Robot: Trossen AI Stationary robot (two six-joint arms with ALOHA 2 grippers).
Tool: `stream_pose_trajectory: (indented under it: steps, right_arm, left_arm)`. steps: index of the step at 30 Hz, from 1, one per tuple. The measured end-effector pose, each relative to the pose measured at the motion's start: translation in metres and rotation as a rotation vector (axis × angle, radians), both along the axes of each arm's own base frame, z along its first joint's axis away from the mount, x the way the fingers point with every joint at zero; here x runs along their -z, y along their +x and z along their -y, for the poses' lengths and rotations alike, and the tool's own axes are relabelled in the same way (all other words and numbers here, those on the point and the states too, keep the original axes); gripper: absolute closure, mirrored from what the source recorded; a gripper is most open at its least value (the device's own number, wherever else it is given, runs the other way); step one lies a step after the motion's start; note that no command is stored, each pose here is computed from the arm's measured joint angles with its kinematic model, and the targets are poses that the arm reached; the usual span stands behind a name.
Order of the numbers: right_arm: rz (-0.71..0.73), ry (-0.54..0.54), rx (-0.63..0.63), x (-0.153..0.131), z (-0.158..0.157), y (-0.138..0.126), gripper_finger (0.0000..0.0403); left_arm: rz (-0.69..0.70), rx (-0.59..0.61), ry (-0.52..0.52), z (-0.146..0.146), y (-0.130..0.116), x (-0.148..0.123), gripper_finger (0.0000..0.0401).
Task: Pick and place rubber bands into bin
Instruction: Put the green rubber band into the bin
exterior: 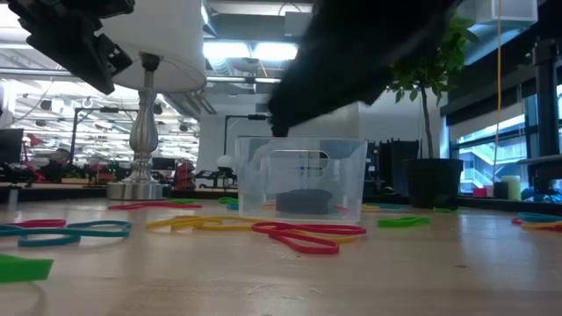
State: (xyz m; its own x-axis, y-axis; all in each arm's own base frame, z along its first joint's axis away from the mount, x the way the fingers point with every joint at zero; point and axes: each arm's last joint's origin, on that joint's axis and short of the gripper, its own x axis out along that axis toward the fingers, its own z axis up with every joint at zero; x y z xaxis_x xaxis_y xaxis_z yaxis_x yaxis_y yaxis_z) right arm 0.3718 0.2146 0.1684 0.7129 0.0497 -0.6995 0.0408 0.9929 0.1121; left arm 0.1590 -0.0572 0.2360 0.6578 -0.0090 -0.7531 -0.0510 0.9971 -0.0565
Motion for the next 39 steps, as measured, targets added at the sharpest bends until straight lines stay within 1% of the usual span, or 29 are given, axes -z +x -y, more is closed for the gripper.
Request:
stream_pose_trajectory:
  steps: [2, 6, 8, 12, 14, 16, 20, 22, 24, 26, 29, 32, 34, 36, 39]
  right_arm:
    - [-0.003, 0.012, 0.023, 0.006, 0.004, -0.001, 0.0284]
    - [-0.103, 0.028, 0.112, 0.013, 0.01, -0.007, 0.0262]
    - [-0.175, 0.029, 0.17, 0.017, 0.014, -0.013, 0.0259]
    - [-0.363, 0.086, 0.379, 0.016, 0.02, -0.026, 0.0257]
    - [-0.47, 0.095, 0.443, 0.013, 0.022, -0.034, 0.0257]
    - [-0.551, 0.077, 0.461, 0.01, 0.022, -0.04, 0.0257]
    - [-0.624, -0.01, 0.459, 0.003, 0.017, -0.057, 0.0257]
    - [-0.638, -0.029, 0.45, -0.001, 0.017, -0.064, 0.0259]
    - [-0.635, -0.025, 0.45, -0.005, 0.021, -0.073, 0.0266]
    - [-0.61, 0.003, 0.461, -0.01, 0.028, -0.084, 0.0276]
    - [-0.539, 0.074, 0.444, -0.012, 0.042, -0.101, 0.0293]
    - [-0.46, 0.119, 0.377, -0.011, 0.061, -0.114, 0.0307]
    - [-0.427, 0.11, 0.336, -0.009, 0.073, -0.122, 0.0312]
    - [-0.418, 0.08, 0.323, -0.006, 0.086, -0.128, 0.0313]
    - [-0.398, 0.045, 0.301, -0.004, 0.102, -0.13, 0.0306]
  left_arm:
    - [0.0, 0.0, 0.0, 0.0, 0.0, 0.0, 0.0398]
    - [-0.002, 0.003, -0.005, 0.0, 0.0, 0.0, 0.04]
    - [-0.002, -0.003, -0.011, 0.0, 0.0, 0.0, 0.0399]
    - [-0.002, -0.003, -0.012, 0.0, 0.0, 0.0, 0.0398]
    - [-0.002, -0.003, -0.012, 0.0, 0.0, 0.0, 0.04]
    - [-0.002, -0.003, -0.012, 0.0, 0.0, 0.0, 0.04]
    - [-0.002, -0.003, -0.012, 0.0, 0.0, 0.0, 0.0398]
    - [-0.002, -0.003, -0.012, 0.0, 0.0, 0.0, 0.0399]
    - [-0.002, -0.003, -0.012, 0.0, 0.0, 0.0, 0.04]
    - [-0.001, -0.004, -0.01, 0.0, 0.0, 0.0, 0.0399]
    - [0.001, -0.008, -0.004, 0.0, 0.0, 0.0, 0.0398]
    - [0.004, -0.014, 0.003, 0.0, 0.0, 0.0, 0.04]
    - [0.008, -0.022, 0.013, -0.001, 0.0, 0.0, 0.0399]
    - [0.01, -0.028, 0.018, -0.001, 0.0, 0.0, 0.0398]
    - [0.011, -0.032, 0.017, -0.001, 0.001, 0.0, 0.0399]
